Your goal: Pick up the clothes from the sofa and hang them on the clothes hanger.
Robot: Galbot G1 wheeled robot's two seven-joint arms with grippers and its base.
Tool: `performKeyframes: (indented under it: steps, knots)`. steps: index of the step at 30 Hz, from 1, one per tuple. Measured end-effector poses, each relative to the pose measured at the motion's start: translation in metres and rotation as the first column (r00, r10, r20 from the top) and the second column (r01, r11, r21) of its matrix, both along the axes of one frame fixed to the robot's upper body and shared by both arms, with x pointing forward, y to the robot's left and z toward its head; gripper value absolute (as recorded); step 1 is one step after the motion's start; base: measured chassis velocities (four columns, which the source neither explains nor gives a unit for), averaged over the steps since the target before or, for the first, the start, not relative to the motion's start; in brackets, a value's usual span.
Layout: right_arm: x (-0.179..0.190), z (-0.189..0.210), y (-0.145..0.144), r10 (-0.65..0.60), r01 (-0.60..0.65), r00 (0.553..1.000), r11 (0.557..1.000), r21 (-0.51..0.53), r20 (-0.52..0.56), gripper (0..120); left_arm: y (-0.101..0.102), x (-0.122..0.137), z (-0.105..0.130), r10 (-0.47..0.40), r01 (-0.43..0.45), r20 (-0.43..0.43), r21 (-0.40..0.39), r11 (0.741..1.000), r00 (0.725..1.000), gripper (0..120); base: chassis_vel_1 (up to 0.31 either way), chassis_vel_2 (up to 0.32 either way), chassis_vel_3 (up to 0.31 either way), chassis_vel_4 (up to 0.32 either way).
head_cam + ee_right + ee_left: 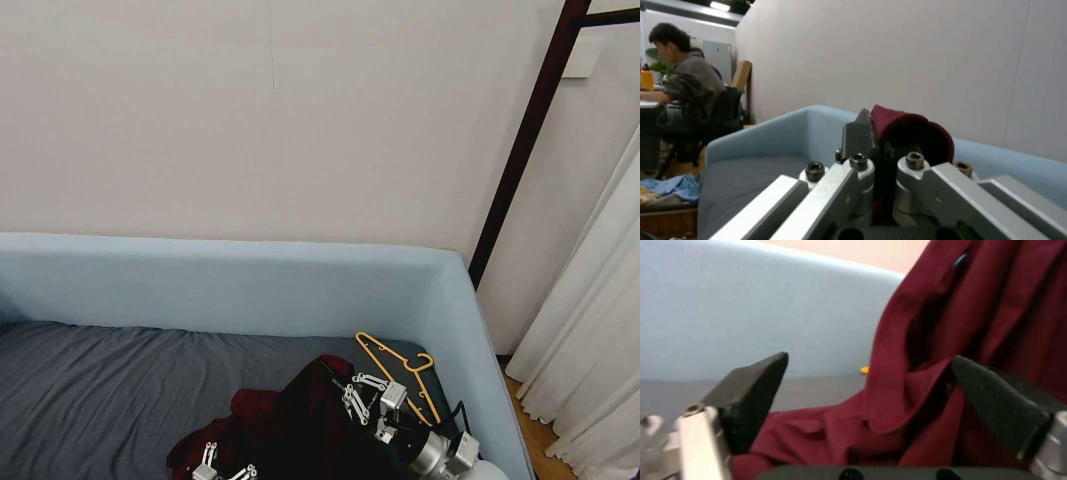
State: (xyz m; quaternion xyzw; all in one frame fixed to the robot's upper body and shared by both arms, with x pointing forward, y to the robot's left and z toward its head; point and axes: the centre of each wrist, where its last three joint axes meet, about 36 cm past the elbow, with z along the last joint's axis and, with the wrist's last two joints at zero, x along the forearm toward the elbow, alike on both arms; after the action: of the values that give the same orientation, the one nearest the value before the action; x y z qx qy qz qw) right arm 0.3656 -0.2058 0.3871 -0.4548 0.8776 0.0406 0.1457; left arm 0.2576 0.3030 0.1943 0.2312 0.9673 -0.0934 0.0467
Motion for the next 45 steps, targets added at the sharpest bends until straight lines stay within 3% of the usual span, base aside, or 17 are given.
performKeyframes:
  steps: [3, 6, 9, 12, 16, 21, 29, 35, 37, 39, 45]
  knots:
    - [0.001, 0.0, 0.0, 0.0, 0.0, 1.0, 1.0, -0.001, 0.001, 0, 0.005, -0.003, 0.0, -0.035, 0.035, 0.001, -0.014, 0.999, 0.999, 100, 0.0, 0.0, 0.0, 0.0]
    - [0.005, 0.0, -0.001, -0.001, 0.001, 1.0, 1.0, -0.005, 0.006, 0, 0.03, -0.015, 0.0, -0.119, 0.119, -0.018, -0.004, 0.993, 0.993, 100, 0.0, 0.0, 0.0, 0.0]
    - [0.005, 0.0, 0.0, -0.001, 0.001, 1.0, 1.0, -0.002, 0.007, 0, 0.033, -0.021, -0.005, -0.109, 0.108, -0.045, -0.036, 0.994, 0.993, 100, 0.0, 0.0, 0.0, 0.0]
    - [0.005, 0.0, 0.0, -0.001, 0.001, 1.0, 1.0, -0.002, 0.006, 0, 0.025, -0.025, -0.013, -0.076, 0.067, -0.083, -0.099, 0.993, 0.994, 100, 0.0, 0.0, 0.0, 0.0]
    - [0.001, -0.002, -0.001, 0.002, -0.002, 1.0, 1.0, -0.004, 0.0, 0, -0.001, -0.018, -0.021, 0.003, -0.039, -0.18, -0.197, 0.98, 0.984, 100, 0.0, 0.0, 0.0, 0.0]
    - [0.0, -0.002, -0.002, 0.004, -0.004, 1.0, 1.0, -0.006, -0.001, 0, -0.029, -0.005, -0.026, -0.029, -0.031, -0.228, -0.253, 0.967, 0.973, 100, 0.0, 0.0, 0.0, 0.0]
    - [-0.001, 0.0, -0.007, -0.003, 0.003, 1.0, 1.0, -0.015, 0.004, 0, -0.052, -0.011, -0.044, -0.07, -0.013, -0.284, -0.281, 0.96, 0.956, 97, 0.0, 0.0, 0.0, 0.0]
    - [-0.002, 0.001, -0.007, -0.003, 0.003, 1.0, 1.0, -0.011, 0.004, 0, -0.064, -0.015, -0.053, -0.083, -0.014, -0.294, -0.313, 0.95, 0.952, 76, 0.0, 0.0, 0.0, 0.0]
    - [-0.003, 0.001, -0.007, -0.002, 0.002, 1.0, 1.0, -0.011, 0.004, 0, -0.065, -0.016, -0.053, -0.087, -0.011, -0.293, -0.317, 0.948, 0.952, 74, 0.0, 0.0, 0.0, 0.0]
    - [-0.004, 0.001, -0.007, -0.003, 0.003, 1.0, 1.0, -0.012, 0.003, 0, -0.068, -0.016, -0.053, -0.094, -0.005, -0.288, -0.325, 0.946, 0.953, 62, 0.0, 0.0, 0.0, 0.0]
    - [-0.004, 0.001, -0.009, -0.007, 0.007, 1.0, 1.0, -0.012, 0.006, 0, -0.068, -0.017, -0.054, -0.098, -0.001, -0.285, -0.328, 0.945, 0.954, 43, 0.0, 0.0, 0.0, 0.0]
